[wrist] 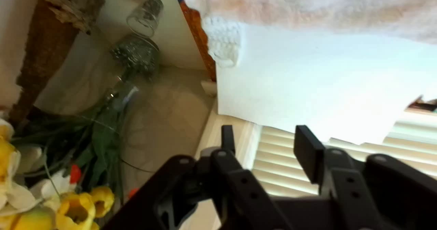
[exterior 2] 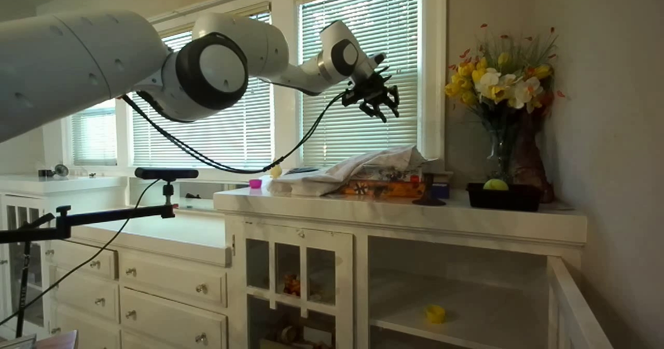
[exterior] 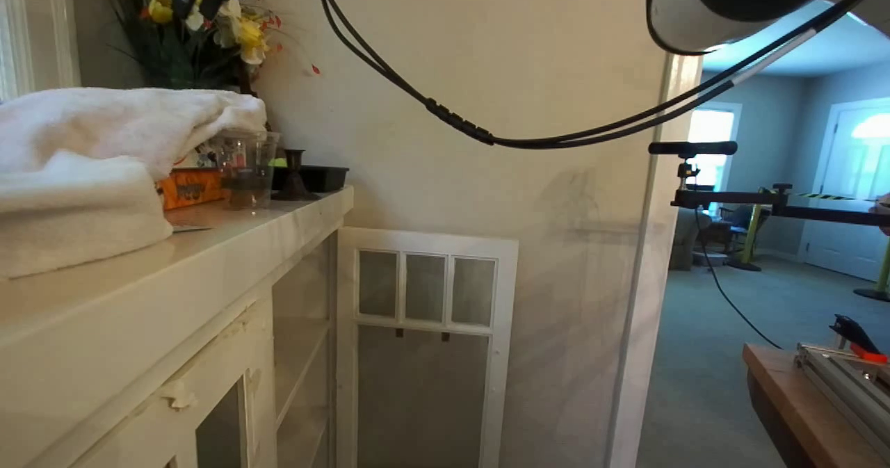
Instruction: Pick up the towel and unfold it
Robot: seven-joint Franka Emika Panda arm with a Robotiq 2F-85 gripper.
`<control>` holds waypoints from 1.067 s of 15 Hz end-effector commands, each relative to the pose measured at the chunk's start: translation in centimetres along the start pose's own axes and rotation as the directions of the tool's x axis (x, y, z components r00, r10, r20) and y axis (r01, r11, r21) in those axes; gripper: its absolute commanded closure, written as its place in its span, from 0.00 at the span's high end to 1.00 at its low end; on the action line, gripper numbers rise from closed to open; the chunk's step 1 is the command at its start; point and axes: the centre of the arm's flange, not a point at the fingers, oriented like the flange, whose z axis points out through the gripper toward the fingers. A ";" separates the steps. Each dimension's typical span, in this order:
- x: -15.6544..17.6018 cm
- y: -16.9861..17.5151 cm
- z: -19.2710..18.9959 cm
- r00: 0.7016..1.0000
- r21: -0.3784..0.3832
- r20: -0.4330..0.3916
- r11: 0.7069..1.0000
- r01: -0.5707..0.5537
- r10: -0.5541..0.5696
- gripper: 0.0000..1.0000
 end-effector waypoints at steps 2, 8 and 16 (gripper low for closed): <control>8.3 -5.2 -4.1 0.991 0.200 -0.061 0.972 0.125 -0.115 0.88; 9.4 -11.4 -8.5 0.977 0.474 -0.060 0.856 0.207 -0.204 1.00; 5.6 -13.2 -7.0 0.958 0.639 0.107 0.757 0.139 -0.266 1.00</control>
